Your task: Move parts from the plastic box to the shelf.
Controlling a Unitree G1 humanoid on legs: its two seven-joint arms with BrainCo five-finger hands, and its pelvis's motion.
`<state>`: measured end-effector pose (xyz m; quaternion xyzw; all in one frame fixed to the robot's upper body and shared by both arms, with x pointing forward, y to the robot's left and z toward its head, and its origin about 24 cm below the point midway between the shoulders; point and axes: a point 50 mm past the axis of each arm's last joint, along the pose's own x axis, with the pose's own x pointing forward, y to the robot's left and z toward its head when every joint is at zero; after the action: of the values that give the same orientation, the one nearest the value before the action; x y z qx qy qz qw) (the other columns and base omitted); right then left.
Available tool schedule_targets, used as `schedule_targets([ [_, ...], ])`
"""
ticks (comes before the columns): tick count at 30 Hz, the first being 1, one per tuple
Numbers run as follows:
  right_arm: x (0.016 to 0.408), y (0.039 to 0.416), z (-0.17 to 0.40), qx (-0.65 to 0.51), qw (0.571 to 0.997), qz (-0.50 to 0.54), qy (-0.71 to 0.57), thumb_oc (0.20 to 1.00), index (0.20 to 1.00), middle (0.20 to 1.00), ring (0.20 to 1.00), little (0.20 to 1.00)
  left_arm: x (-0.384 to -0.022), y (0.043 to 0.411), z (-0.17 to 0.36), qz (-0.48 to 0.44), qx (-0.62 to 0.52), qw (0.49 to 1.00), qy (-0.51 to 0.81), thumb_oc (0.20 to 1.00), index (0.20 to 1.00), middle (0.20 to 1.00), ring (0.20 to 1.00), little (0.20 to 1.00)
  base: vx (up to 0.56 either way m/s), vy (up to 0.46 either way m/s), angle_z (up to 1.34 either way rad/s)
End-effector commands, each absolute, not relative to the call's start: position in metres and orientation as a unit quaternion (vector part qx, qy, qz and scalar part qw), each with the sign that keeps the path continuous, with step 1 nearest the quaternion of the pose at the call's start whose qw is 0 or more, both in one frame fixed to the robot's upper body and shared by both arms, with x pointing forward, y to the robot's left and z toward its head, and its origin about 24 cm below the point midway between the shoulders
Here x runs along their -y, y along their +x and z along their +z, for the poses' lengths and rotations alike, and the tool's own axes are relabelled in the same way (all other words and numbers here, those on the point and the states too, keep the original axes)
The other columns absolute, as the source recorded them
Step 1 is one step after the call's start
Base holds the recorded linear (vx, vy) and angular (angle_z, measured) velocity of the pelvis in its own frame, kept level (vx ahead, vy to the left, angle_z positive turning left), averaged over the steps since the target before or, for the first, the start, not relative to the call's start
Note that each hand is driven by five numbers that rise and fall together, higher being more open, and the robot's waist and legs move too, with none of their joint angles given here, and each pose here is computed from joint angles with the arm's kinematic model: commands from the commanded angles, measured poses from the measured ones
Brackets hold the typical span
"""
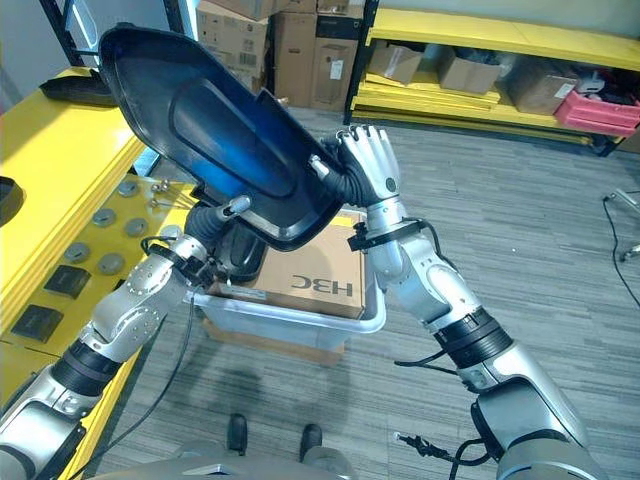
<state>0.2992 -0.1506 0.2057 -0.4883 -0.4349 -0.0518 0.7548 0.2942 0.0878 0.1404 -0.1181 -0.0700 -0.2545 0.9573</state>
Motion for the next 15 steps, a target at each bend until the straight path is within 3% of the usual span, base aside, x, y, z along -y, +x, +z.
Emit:
schedule_targets([
  [1,0.123,0.284,0.224,0.506,0.76,0.015,-0.407,0.2,0.2,0.2,0.2,0.2,-0.086,0.303,0.159,-0.224,0.129,0.956,-0.137,1.0,1.0,1.0,1.0,1.0,0.0,0.0,0.0],
  [2,0.116,0.279,0.219,0.504,0.771,0.045,-0.386,0.2,0.2,0.2,0.2,0.2,-0.085,0.303,0.159,-0.216,0.133,0.955,-0.152,0.727,0.727,0.727,0.727,0.727,0.0,0.0,0.0],
  [3,0.107,0.276,0.214,0.502,0.779,0.068,-0.37,0.2,0.2,0.2,0.2,0.2,-0.081,0.303,0.16,-0.218,0.138,0.951,-0.171,0.2,0.2,0.2,0.2,0.2,0.0,0.0,0.0],
  [8,0.08,0.265,0.195,0.49,0.806,0.133,-0.304,0.2,0.2,0.2,0.2,0.2,-0.063,0.298,0.162,-0.258,0.15,0.935,-0.19,0.2,0.2,0.2,0.2,0.2,0.0,-0.008,0.0],
  [15,0.056,0.251,0.186,0.487,0.812,0.213,-0.242,0.2,0.2,0.2,0.2,0.2,-0.066,0.294,0.167,-0.238,0.194,0.933,-0.188,0.2,0.2,0.2,0.2,0.2,0.0,-0.031,-0.01],
])
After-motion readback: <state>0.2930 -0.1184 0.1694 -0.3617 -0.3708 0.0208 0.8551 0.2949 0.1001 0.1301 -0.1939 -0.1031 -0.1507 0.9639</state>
